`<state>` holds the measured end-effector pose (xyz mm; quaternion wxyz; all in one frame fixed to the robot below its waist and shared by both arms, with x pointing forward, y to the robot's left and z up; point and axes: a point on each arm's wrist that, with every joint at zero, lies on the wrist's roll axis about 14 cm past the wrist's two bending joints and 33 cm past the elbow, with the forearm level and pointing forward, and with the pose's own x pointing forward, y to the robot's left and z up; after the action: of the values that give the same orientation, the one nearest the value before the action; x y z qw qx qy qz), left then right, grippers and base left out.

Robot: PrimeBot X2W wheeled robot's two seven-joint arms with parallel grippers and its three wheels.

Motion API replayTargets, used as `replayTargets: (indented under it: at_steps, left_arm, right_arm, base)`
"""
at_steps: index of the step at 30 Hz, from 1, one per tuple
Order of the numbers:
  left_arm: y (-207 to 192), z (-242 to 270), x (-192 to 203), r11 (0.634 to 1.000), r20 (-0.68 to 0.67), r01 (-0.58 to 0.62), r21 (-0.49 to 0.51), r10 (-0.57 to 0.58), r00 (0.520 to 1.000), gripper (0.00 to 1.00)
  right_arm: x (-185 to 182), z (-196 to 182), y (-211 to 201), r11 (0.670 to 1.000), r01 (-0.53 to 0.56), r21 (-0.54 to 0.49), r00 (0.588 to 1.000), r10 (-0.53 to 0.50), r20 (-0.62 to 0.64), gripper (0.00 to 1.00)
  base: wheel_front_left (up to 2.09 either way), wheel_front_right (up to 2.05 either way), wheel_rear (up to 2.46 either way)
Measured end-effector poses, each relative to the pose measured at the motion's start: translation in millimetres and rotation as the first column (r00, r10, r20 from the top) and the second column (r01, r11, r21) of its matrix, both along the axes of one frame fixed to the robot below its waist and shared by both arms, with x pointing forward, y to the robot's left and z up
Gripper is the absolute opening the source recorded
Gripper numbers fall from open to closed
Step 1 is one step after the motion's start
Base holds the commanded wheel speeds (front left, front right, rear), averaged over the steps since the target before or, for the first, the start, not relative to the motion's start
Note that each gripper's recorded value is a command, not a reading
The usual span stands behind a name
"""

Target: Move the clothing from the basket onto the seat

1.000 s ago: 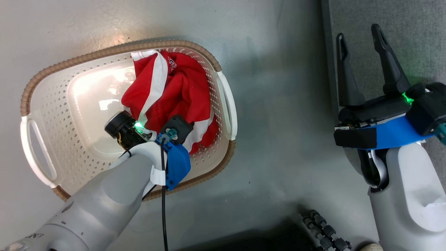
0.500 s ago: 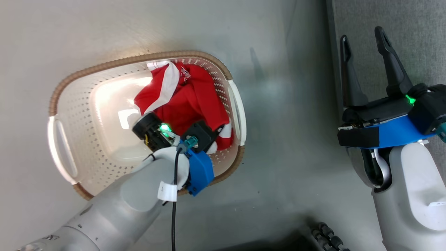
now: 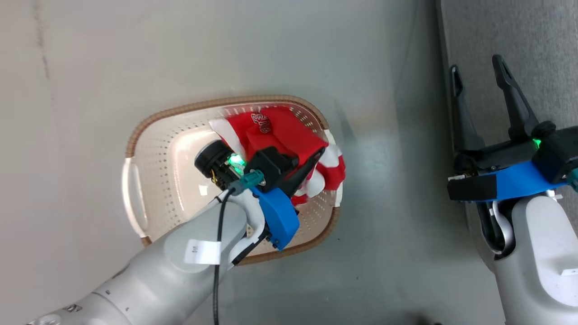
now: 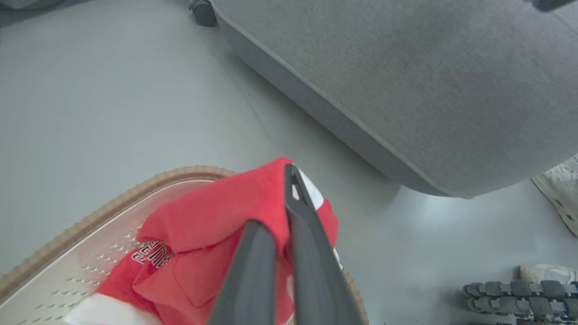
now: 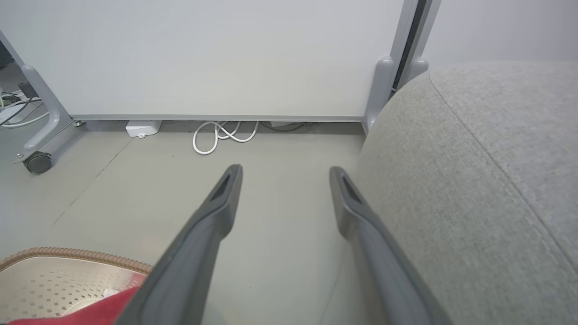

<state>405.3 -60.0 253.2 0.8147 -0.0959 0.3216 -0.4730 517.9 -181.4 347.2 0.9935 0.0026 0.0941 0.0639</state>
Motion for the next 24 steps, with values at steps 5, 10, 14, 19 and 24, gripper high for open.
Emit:
replayTargets:
  at_steps: [5, 10, 14, 19, 24]
  left_arm:
    - [6.5, 36.9, 14.8, 0.998, 0.087, -0.051, -0.043, 0.054, 0.995, 0.00]
    - [10.0, 77.7, 25.7, 0.991, 0.183, -0.089, -0.095, 0.106, 0.977, 0.00]
    - [15.8, 107.4, 31.3, 0.986, 0.260, -0.112, -0.122, 0.140, 0.955, 0.00]
    - [22.5, 145.8, 39.1, 0.979, 0.359, -0.132, -0.155, 0.180, 0.916, 0.00]
    - [26.3, 186.9, 43.7, 0.972, 0.455, -0.133, -0.193, 0.209, 0.866, 0.00]
  right_arm:
    - [-2.0, 14.9, 8.8, 1.000, -0.017, 0.014, 1.000, 0.017, 0.024, 1.00]
    - [-5.5, 31.4, 14.0, 0.999, -0.032, 0.019, 0.998, 0.031, 0.048, 1.00]
    - [-11.9, 43.6, 16.8, 0.999, -0.038, 0.022, 0.997, 0.037, 0.062, 1.00]
    - [-19.8, 60.8, 18.1, 0.999, -0.040, 0.029, 0.996, 0.037, 0.085, 1.00]
    - [-30.2, 75.7, 18.9, 0.999, -0.040, 0.032, 0.994, 0.037, 0.103, 1.00]
  base:
    - [0.00, 0.00, 0.00]
    - [0.00, 0.00, 0.00]
    - [0.00, 0.00, 0.00]
    - [0.00, 0.00, 0.00]
    - [0.00, 0.00, 0.00]
